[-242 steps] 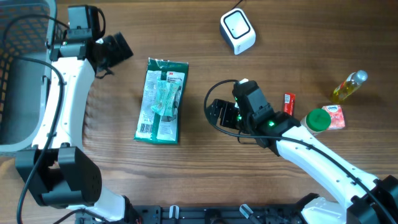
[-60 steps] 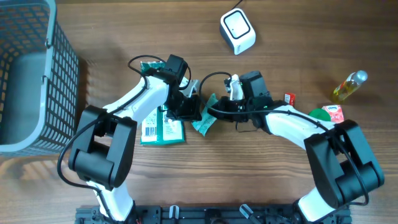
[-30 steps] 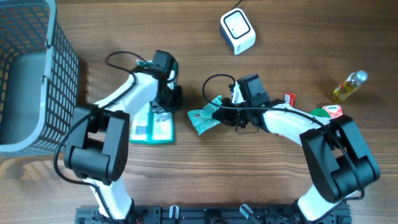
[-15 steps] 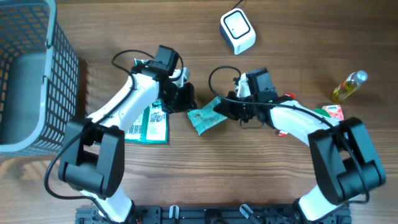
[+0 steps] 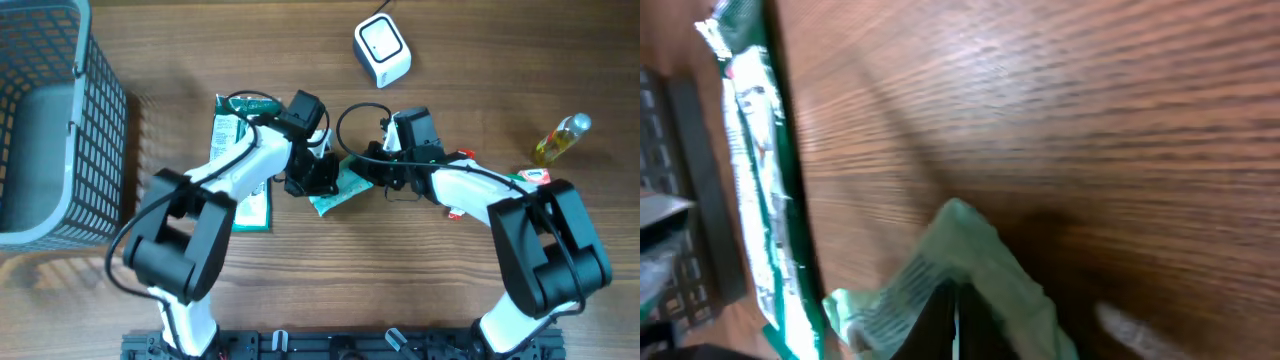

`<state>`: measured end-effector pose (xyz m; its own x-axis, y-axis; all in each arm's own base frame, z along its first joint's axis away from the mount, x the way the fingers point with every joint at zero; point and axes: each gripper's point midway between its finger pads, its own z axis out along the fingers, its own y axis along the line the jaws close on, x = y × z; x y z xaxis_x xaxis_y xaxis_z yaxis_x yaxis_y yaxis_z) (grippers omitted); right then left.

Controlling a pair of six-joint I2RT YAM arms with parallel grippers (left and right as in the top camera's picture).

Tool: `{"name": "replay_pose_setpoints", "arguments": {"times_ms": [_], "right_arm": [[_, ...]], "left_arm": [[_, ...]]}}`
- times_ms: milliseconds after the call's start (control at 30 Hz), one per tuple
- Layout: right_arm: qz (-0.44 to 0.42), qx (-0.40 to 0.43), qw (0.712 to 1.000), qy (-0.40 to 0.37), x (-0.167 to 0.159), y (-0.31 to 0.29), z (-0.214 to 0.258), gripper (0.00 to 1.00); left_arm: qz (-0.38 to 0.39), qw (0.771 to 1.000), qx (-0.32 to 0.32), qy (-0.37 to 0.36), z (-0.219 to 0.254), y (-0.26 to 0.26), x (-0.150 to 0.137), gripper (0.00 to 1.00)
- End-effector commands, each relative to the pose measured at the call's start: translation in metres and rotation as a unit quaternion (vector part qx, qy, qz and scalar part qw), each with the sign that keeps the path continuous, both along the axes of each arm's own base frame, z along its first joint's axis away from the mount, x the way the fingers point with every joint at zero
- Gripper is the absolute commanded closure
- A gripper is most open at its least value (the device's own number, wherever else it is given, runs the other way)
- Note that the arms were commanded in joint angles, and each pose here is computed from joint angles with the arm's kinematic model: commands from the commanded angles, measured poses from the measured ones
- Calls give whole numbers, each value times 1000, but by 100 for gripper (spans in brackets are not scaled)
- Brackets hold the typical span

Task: Scan the item barcode

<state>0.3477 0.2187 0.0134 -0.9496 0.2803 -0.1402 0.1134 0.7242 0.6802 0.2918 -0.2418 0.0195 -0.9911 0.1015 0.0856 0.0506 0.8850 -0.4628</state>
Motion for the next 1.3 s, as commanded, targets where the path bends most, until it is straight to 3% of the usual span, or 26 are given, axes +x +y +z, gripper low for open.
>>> {"name": "replay_pose_setpoints", "arguments": {"times_ms": [0, 233, 400, 533, 667, 833, 1267], "right_arm": [[-17, -41, 999, -2, 8, -10, -19, 95], [-28, -52, 998, -7, 14, -15, -26, 95], [3, 41, 997, -68, 23, -1, 47, 88], [40, 73, 994, -73, 5, 8, 78, 81], [26, 22, 999, 4, -19, -4, 47, 82], [20, -14, 999, 30, -28, -7, 26, 94], [-19, -100, 989, 103, -42, -20, -38, 96]], "left_arm": [[-9, 999, 22, 33, -37, 6, -12, 96], [-17, 999, 22, 33, -48, 8, -17, 96], [-10, 999, -13, -38, 2, 4, 7, 96], [-7, 995, -40, -95, 45, 1, 17, 96], [-2, 994, -21, -106, 40, 5, 22, 96], [4, 994, 24, -105, 14, 15, 29, 96], [9, 993, 65, -94, -32, 23, 38, 96]]}}
